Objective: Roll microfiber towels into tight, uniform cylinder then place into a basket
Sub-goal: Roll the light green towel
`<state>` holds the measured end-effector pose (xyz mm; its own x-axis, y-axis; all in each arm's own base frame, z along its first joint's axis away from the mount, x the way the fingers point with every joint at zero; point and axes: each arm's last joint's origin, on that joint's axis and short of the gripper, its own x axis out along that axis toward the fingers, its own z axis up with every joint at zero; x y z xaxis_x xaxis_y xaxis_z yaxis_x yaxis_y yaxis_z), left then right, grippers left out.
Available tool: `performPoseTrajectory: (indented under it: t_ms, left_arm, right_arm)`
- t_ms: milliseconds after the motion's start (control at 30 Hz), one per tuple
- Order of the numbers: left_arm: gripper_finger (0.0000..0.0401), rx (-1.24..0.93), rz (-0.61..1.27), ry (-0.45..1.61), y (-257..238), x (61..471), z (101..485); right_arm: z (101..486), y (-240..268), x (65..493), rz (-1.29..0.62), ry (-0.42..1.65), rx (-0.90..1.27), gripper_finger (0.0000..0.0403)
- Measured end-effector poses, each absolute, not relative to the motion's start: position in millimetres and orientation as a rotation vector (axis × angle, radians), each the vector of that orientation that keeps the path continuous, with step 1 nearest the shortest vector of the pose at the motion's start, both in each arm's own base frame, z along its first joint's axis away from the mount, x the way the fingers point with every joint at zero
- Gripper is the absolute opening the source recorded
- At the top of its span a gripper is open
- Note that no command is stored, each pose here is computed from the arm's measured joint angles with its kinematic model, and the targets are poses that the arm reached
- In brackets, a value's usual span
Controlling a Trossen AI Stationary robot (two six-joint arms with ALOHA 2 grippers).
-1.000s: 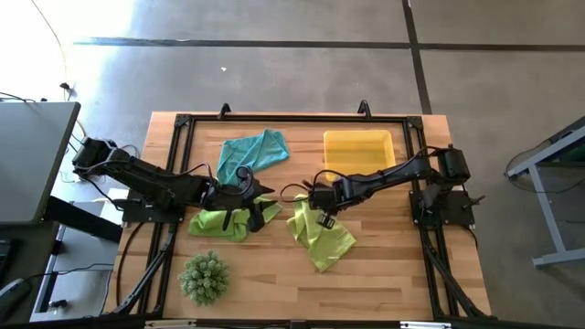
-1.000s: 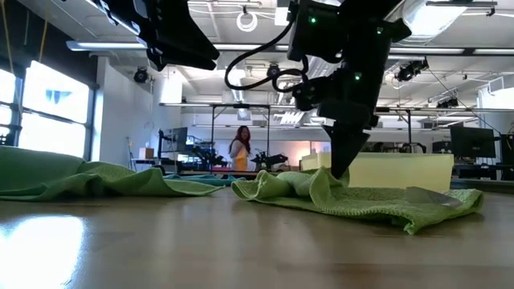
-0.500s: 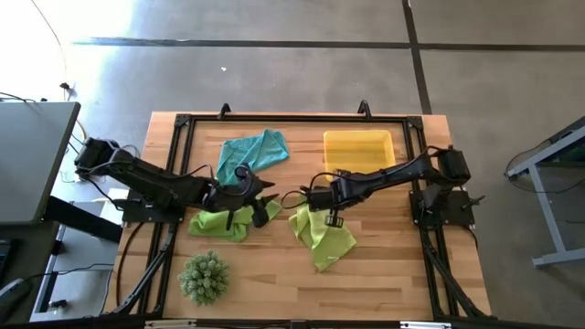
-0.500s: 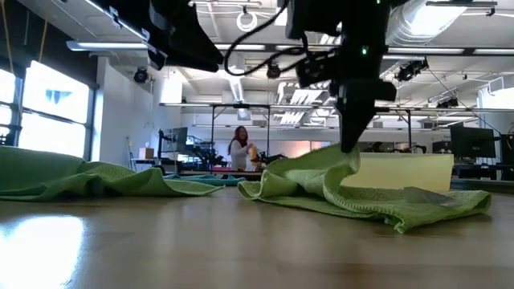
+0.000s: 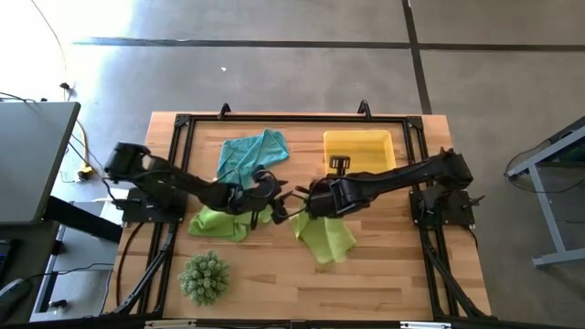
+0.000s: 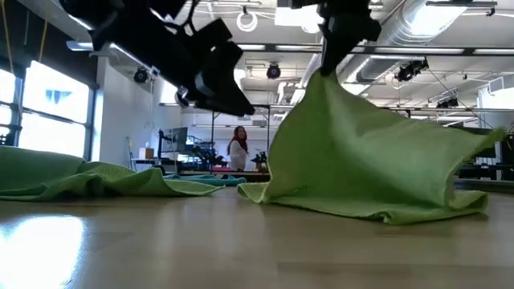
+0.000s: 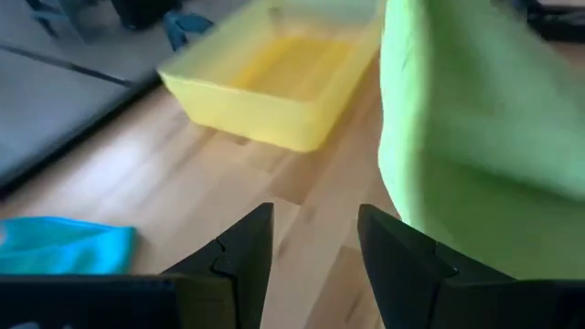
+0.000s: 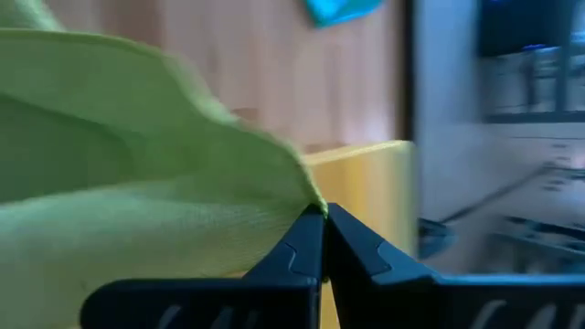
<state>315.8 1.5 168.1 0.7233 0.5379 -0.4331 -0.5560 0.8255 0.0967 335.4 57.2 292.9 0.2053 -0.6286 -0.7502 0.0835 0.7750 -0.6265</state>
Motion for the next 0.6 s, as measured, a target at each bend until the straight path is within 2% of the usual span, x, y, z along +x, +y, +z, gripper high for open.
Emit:
performPoseTrajectory:
  t_ms: [300,600]
  left_arm:
    - [0.0152,-0.214,0.483,0.448,5.2,331.7,140.4]
    - [0.0152,-0.053,0.331,0.492,-17.7,333.2,135.7]
  right_arm:
    - [314.2,57.9,335.8,-0.559,1.229,-0.582,0.0000]
    - [314.2,37.2,337.9,-0.628,1.249,-0.586,0.0000]
